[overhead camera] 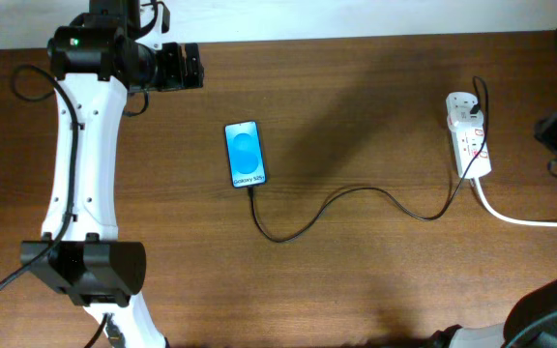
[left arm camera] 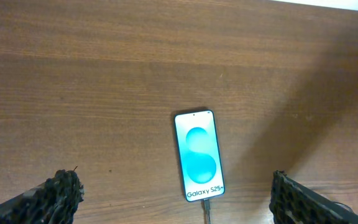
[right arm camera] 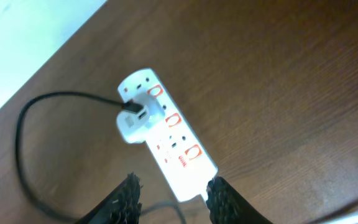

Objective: Plug charger to phone and switch on socket
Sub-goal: 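Move the right gripper to the power strip switch, then press the orange switch on the power strip with the right gripper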

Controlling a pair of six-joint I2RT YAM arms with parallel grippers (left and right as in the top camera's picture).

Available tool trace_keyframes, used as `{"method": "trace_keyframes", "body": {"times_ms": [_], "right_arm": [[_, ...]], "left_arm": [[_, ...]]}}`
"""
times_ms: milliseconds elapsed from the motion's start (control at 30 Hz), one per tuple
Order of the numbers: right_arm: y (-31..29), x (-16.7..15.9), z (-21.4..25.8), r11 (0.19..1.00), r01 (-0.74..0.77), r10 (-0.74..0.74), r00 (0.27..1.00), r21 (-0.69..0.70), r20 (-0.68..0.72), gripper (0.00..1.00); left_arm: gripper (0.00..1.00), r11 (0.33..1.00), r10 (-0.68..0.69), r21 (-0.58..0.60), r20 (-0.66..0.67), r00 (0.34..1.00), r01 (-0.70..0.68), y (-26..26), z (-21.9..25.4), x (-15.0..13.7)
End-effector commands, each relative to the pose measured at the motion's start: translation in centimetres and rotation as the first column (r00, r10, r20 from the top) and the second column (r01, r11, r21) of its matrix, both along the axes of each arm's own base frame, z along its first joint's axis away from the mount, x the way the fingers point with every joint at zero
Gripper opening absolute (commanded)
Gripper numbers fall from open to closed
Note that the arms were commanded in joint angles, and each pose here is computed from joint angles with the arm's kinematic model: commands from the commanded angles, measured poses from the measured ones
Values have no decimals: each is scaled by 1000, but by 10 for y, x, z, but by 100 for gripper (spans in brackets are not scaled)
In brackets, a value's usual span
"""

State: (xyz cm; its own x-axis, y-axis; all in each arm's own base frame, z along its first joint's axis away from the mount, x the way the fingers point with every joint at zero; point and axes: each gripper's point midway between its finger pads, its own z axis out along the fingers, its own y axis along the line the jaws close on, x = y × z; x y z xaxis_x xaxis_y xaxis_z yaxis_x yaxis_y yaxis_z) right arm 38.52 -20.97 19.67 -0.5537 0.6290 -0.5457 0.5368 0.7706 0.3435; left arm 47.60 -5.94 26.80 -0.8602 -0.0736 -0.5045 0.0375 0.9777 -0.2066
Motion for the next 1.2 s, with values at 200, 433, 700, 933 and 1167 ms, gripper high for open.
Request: {"method": "trace_keyframes", "body": {"times_ms": [200,433,700,933,1167], "right_arm": [[-20,25,-98,994,42,-29,991,98,-134,39],[-9,48,-141,990,18,3,989,140,-148,39],[15,76,-161,993,-60,73,989,104,-132,40],[11,74,-174,997,-38,49,983,62,-176,40],[9,80,-174,998,-37,44,987,51,-153,40]], "left_arm": [[100,1000,8,5,10,1000,-8,3,4,0],[99,1000,8,5,10,1000,-8,3,4,0],[99,1000,8,5,10,1000,-8,3,4,0],[100,1000,8,5,10,1000,-8,3,4,0],[99,1000,8,5,10,1000,-8,3,4,0]]}}
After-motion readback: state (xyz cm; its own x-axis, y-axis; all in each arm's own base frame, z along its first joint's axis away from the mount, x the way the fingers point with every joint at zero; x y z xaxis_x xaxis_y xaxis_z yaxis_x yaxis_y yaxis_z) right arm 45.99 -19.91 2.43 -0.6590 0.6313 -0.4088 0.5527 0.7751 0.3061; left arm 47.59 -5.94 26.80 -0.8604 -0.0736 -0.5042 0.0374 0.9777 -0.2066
